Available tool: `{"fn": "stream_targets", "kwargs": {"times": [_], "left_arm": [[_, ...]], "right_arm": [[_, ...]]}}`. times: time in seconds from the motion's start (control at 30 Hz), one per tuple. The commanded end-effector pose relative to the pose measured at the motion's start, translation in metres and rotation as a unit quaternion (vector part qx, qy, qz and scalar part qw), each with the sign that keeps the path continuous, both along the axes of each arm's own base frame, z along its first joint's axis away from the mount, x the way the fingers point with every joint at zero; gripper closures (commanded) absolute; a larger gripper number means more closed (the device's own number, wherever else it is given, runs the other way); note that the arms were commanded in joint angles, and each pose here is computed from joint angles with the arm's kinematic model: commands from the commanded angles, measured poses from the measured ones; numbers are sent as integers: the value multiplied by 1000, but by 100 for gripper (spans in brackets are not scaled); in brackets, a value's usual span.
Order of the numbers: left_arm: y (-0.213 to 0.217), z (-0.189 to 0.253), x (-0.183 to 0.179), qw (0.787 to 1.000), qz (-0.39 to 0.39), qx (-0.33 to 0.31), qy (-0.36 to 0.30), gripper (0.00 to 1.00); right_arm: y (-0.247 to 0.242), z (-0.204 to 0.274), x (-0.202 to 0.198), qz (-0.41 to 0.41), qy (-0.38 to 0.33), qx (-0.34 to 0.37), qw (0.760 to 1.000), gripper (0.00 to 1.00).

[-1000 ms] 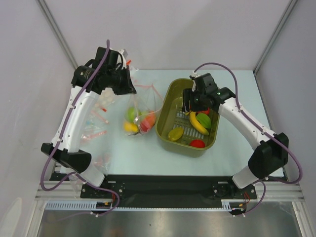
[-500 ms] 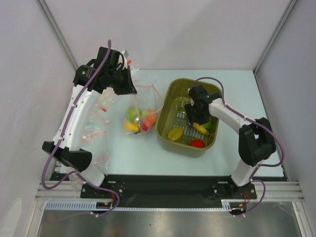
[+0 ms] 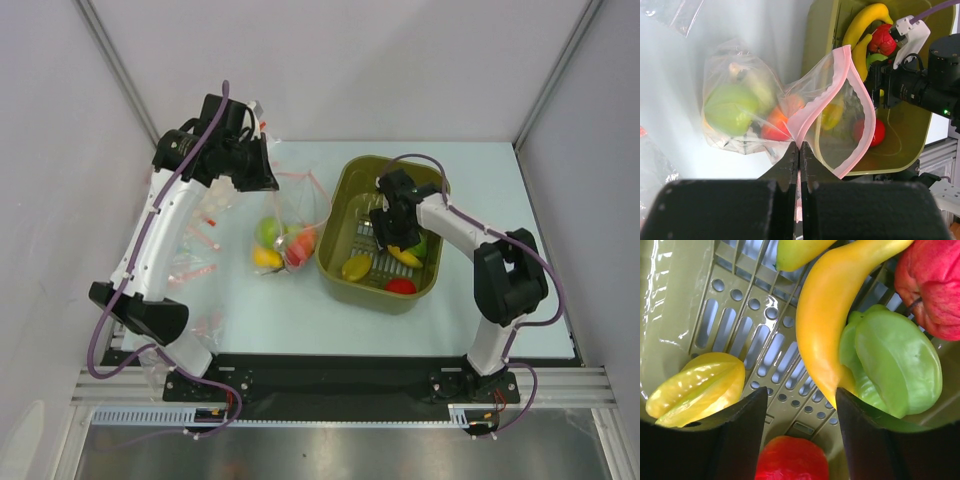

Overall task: Place the food in the zip-top bag and seal the zipper
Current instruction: Pick up the fake fruit from the bin.

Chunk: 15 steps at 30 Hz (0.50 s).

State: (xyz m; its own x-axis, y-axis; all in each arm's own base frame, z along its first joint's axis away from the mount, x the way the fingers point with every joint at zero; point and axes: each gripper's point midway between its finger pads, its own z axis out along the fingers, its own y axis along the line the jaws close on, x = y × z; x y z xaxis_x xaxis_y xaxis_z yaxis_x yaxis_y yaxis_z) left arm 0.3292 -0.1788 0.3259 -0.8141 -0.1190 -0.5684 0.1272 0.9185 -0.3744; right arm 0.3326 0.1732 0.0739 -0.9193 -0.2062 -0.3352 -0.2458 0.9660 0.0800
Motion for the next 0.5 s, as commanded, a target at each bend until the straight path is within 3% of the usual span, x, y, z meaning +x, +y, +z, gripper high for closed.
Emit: {"fn": "stream_targets", "kwargs": {"times": [0.0,0.47], "left_arm": [[-5,28,7,999,-10,-22,-48,100],[-7,32,7,998,-12,-25,-52,100]], "right_arm": [[-16,-29,11,-5,8,-55,998,36],[-10,19,33,-3,-95,-35,995,39]]}}
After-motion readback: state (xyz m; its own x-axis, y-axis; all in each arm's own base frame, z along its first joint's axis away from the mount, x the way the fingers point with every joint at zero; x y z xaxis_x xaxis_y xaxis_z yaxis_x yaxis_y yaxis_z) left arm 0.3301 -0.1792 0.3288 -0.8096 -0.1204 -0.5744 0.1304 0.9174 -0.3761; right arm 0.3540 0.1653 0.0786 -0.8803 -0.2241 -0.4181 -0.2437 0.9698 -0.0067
